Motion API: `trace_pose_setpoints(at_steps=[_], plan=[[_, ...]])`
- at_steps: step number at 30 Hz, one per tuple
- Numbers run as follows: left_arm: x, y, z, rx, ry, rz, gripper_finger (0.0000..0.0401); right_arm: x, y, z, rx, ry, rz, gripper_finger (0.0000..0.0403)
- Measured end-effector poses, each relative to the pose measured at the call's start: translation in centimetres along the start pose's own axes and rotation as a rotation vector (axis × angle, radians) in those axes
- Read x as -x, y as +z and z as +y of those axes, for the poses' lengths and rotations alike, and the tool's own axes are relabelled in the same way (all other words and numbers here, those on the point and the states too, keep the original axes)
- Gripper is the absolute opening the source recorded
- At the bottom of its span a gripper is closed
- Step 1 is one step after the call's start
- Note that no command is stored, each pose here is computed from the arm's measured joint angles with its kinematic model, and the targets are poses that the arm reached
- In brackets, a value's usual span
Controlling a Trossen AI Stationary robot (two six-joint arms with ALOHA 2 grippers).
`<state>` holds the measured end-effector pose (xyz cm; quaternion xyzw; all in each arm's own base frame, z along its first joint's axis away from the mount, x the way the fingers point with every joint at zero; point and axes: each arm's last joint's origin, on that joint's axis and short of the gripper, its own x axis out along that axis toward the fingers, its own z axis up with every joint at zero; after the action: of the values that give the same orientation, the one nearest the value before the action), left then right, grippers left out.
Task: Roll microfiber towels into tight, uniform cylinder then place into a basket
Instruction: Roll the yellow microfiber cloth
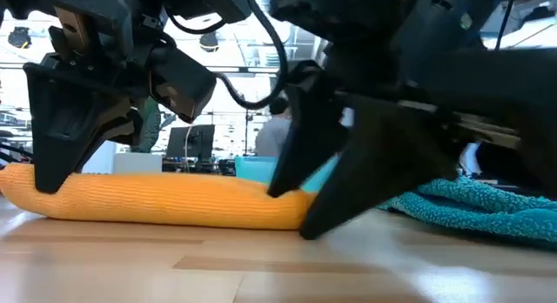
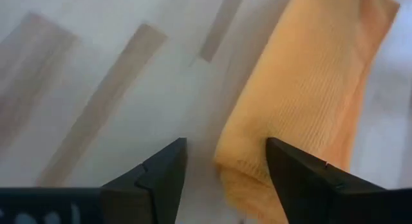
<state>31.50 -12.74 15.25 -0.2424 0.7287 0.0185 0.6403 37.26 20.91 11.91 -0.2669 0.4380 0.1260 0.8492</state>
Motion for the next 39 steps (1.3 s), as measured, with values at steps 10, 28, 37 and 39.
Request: trace_pose_setpoints(at_steps=[10, 28, 37, 39], plan=[[0.0, -0.1, 0.0, -0.014, 0.005, 0.005, 0.0004, -0.7, -0.4, -0.5, -0.172, -0.043, 0.037, 0.0208], [-0.1, -0.3, -0.1, -0.032, 0.043, -0.019, 0.0017, -1.1, -1.1, -1.9, -0.36, -0.07, 0.08, 0.0015], [-0.1, -0.3, 0.0, -0.054, 0.052, -0.023, 0.01, -1.1, -1.0, -1.7, -0.462, -0.053, 0.075, 0.0019], [-0.1, -0.3, 0.0, -0.058, 0.054, -0.025, 0.0116, -1.0, -1.0, -1.5, -0.477, -0.046, 0.069, 0.0015]])
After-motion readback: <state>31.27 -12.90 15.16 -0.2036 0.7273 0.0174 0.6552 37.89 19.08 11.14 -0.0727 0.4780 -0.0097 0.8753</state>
